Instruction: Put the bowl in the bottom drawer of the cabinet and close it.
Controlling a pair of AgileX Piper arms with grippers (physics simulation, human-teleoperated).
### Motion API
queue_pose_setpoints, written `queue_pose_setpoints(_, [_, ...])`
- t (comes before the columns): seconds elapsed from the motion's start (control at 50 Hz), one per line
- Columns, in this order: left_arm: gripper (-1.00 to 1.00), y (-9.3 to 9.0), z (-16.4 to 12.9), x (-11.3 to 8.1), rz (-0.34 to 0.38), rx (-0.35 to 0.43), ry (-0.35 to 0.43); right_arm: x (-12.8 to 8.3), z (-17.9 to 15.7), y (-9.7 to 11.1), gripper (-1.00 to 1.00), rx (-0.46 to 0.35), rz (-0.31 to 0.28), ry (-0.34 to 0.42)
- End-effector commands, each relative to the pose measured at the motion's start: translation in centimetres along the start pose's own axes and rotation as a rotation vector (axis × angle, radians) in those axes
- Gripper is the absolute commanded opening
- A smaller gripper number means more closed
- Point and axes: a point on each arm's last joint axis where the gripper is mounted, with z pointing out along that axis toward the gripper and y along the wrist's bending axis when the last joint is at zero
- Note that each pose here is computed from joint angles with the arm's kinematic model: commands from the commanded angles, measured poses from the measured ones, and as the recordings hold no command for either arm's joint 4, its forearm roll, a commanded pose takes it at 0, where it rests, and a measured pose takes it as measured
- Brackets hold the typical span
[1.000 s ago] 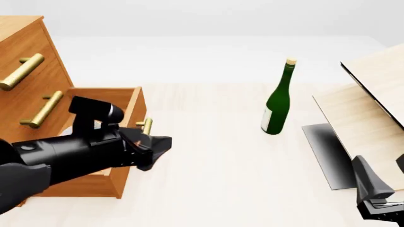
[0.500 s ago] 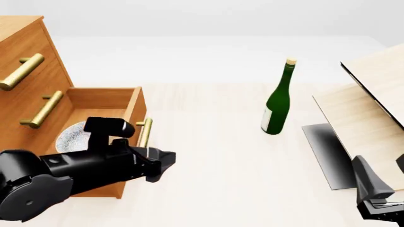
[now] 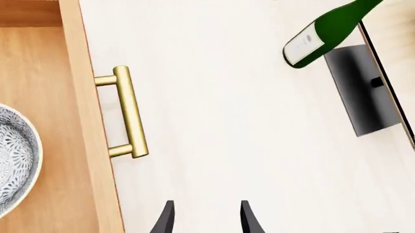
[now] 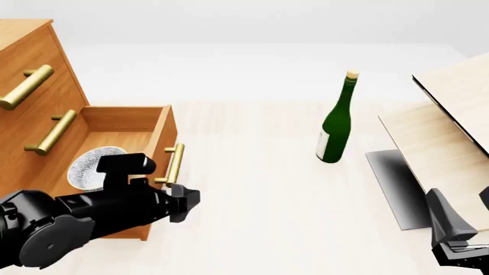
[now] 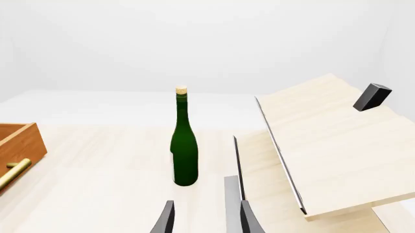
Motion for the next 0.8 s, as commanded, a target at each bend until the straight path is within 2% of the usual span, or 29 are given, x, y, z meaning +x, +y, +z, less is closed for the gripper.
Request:
queue_pose_setpoints(0.02, [1.0,1.7,0.3,0.3,-0.039,-0.058,0.001,0.0,0.0,0.0,1.0,0.0,0.0,0.0])
queue_pose_setpoints(0.32, [1.0,3.7,0.3,0.3,-0.061,-0.126,-0.006,0.0,0.0,0.0,1.0,0.0,0.0,0.0])
queue_pose_setpoints(0.8, [1.0,6.3,-0.5,0.1,-0.055,-0.217,-0.034,0.0,0.0,0.0,1.0,0.0,0.0,0.0])
